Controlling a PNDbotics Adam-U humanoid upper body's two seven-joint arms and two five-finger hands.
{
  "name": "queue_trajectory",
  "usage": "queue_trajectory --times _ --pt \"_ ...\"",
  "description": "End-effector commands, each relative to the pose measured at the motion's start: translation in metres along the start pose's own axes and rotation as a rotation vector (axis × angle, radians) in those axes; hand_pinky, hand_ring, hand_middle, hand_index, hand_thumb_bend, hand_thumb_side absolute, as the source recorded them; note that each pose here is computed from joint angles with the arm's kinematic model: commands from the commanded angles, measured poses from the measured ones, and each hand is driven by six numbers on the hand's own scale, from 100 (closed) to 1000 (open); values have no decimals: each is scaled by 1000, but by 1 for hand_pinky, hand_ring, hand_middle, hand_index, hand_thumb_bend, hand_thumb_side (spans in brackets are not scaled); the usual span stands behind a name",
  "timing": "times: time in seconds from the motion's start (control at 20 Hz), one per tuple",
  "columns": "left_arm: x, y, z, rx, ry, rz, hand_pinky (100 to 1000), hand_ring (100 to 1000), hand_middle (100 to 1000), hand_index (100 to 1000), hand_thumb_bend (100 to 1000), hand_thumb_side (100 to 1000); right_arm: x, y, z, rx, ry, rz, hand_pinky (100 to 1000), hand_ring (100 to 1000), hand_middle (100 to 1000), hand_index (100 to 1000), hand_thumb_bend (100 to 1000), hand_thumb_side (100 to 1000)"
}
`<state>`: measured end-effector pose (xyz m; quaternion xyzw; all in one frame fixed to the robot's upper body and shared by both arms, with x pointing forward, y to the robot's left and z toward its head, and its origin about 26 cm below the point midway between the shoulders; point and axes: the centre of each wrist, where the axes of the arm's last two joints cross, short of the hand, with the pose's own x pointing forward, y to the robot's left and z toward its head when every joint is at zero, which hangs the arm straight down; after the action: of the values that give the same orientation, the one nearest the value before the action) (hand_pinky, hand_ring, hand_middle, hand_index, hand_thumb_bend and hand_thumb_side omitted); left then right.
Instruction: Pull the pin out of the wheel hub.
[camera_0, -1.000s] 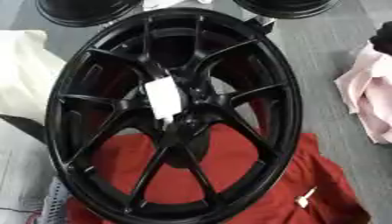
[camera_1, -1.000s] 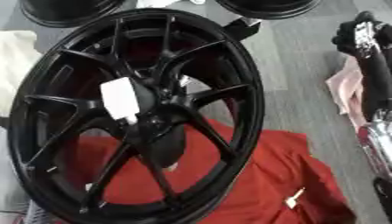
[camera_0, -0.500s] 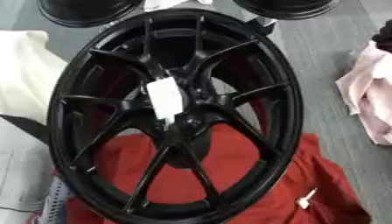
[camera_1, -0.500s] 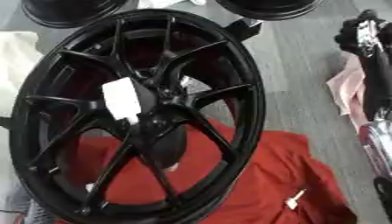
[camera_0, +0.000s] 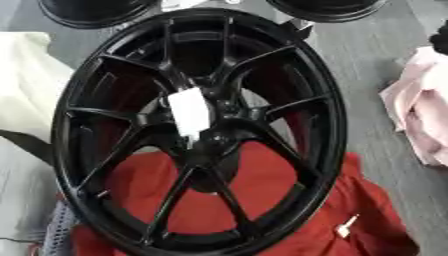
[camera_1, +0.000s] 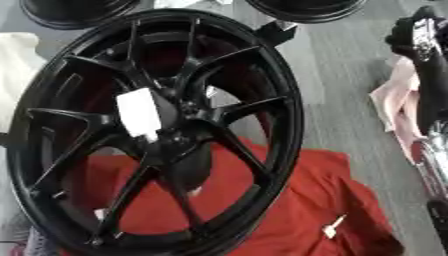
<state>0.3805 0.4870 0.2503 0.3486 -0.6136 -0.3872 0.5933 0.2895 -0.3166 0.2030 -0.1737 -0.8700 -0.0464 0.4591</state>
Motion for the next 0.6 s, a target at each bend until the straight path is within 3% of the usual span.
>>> queue_trajectory --times 0.05,0.1,0.15,0.2,0.3,0.6 --pt "0 8 5 22 -18 -4 802 646 550 723 100 222 9 -2 -4 -5 -35 -5 763 670 584 617 100 675" --pt "1 5 5 10 -31 0 843 740 699 841 100 356 9 -1 -4 -5 -35 -6 763 670 583 617 100 677" --pt "1 3 6 -1 -40 2 863 776 757 898 100 459 9 -1 -4 -5 -35 -8 763 670 583 617 100 677" --pt "0 3 6 -8 -38 -2 895 827 802 942 154 622 8 -1 -4 -5 -34 -9 763 670 583 617 100 679" --pt "-1 3 7 -10 -9 -26 910 844 825 977 275 736 8 -1 -4 -4 -33 -11 763 669 583 616 100 681" --pt "-3 0 8 -19 12 -39 903 843 824 978 257 761 8 -1 -3 -6 -31 -12 763 670 583 617 100 677"
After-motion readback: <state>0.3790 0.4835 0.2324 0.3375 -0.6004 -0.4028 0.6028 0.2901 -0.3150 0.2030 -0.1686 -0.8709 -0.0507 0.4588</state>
